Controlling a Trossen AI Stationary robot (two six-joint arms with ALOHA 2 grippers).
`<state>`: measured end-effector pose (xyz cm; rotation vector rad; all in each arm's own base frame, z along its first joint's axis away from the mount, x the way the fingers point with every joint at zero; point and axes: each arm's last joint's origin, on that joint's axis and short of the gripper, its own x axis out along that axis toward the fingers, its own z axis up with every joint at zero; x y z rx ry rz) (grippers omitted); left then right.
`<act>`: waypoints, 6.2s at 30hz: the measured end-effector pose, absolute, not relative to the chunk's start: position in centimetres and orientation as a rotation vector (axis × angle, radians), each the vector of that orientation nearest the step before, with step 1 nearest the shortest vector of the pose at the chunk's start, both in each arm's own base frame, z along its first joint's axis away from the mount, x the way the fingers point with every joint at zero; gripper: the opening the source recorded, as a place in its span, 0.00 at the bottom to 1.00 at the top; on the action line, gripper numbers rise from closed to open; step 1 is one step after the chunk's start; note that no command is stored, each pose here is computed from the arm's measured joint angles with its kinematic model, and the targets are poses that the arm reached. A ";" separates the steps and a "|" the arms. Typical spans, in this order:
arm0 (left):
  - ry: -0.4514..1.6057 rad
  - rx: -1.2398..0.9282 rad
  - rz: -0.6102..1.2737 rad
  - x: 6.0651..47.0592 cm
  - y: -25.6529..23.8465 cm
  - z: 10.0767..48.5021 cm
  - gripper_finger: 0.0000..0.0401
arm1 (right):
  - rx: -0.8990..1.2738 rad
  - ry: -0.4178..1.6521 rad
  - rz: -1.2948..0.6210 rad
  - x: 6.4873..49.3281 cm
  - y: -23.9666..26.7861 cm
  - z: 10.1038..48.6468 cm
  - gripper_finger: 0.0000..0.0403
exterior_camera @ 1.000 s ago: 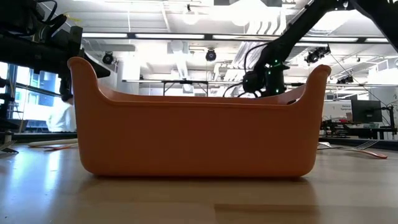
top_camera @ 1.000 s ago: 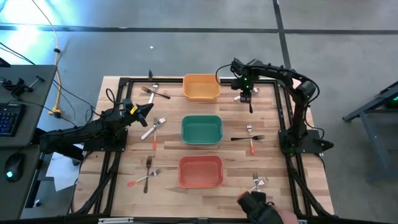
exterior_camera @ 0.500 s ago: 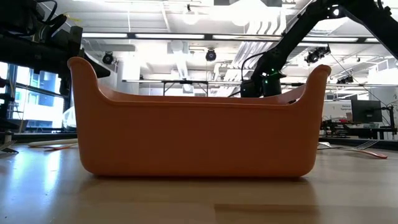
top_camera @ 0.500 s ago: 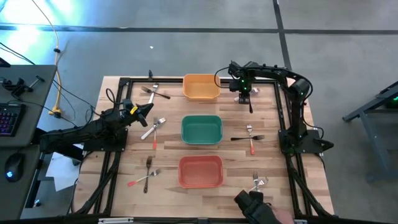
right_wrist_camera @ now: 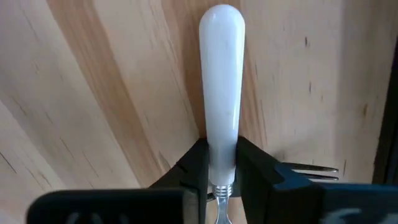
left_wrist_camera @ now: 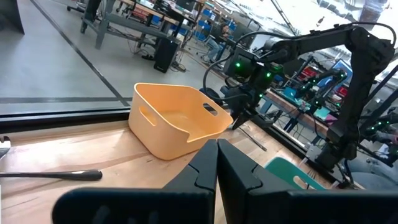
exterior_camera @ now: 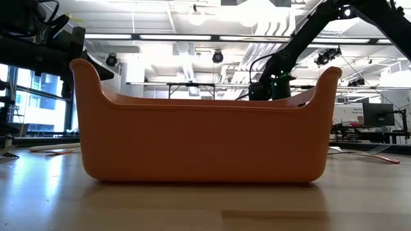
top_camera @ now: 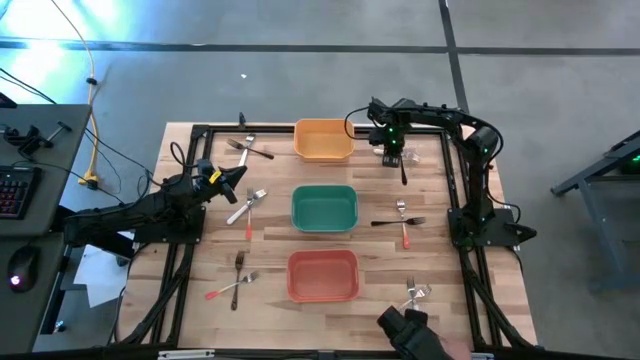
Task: Sort silverware by color (type)
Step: Put the white fork into the orange bin, then put the orange fork into the yellow bin
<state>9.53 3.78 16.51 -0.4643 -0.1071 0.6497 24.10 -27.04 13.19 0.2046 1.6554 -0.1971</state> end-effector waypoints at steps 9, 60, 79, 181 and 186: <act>-0.105 -0.458 0.650 9.5 3.8 16.5 0.00 | 0.311 1.680 -0.246 24.3 -27.2 14.4 0.07; -0.034 -0.255 0.647 9.5 3.8 16.5 0.00 | 0.807 1.317 -0.133 43.7 9.2 24.0 0.07; -0.021 -0.216 0.646 9.5 3.8 16.5 0.00 | 0.566 1.405 0.025 45.2 10.5 18.3 0.08; 1.157 -0.758 0.129 13.8 -9.0 19.0 0.13 | 0.165 0.614 -0.132 24.4 -8.9 27.4 0.00; 1.248 -0.780 0.112 12.9 -12.0 18.0 0.18 | 0.156 0.615 -0.130 24.4 -8.9 27.4 0.00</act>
